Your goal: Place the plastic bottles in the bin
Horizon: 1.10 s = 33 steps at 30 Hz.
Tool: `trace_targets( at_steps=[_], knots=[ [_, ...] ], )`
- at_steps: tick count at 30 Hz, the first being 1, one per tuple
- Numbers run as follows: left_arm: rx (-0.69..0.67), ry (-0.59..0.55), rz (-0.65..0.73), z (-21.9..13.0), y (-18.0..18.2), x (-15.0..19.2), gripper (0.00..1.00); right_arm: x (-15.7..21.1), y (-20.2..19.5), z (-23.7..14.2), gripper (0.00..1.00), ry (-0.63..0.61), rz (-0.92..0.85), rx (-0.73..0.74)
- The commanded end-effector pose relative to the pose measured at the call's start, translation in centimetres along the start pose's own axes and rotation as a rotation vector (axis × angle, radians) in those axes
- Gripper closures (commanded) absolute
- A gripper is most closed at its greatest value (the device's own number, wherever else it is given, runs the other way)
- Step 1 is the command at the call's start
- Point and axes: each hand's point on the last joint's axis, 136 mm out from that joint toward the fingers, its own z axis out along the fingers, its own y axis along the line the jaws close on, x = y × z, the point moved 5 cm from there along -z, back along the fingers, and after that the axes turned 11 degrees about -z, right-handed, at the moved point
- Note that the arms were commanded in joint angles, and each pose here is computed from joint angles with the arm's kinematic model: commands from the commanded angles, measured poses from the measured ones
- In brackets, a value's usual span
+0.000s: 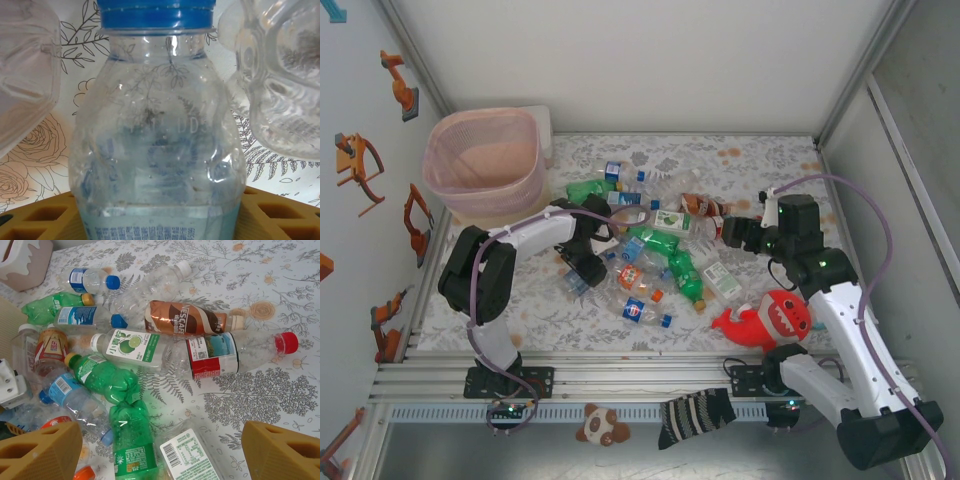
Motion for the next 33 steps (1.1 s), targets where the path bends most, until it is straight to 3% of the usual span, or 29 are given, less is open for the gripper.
trace_targets(
  at_steps=[1, 17, 33],
  knots=[
    [0.022, 0.018, 0.004, -0.5, -0.1, 0.5, 0.38, -0.4, 0.2, -0.3, 0.18, -0.016, 0.001, -0.003],
    [0.049, -0.131, -0.02, -3.9, 0.0, 0.3, 0.43, -1.1, 0.4, -2.0, 0.18, -0.041, -0.004, 0.011],
    [0.151, -0.581, -0.099, -16.3, 0.6, -0.2, 0.5, -1.4, 0.5, -3.7, 0.18, -0.067, -0.014, 0.02]
  ],
)
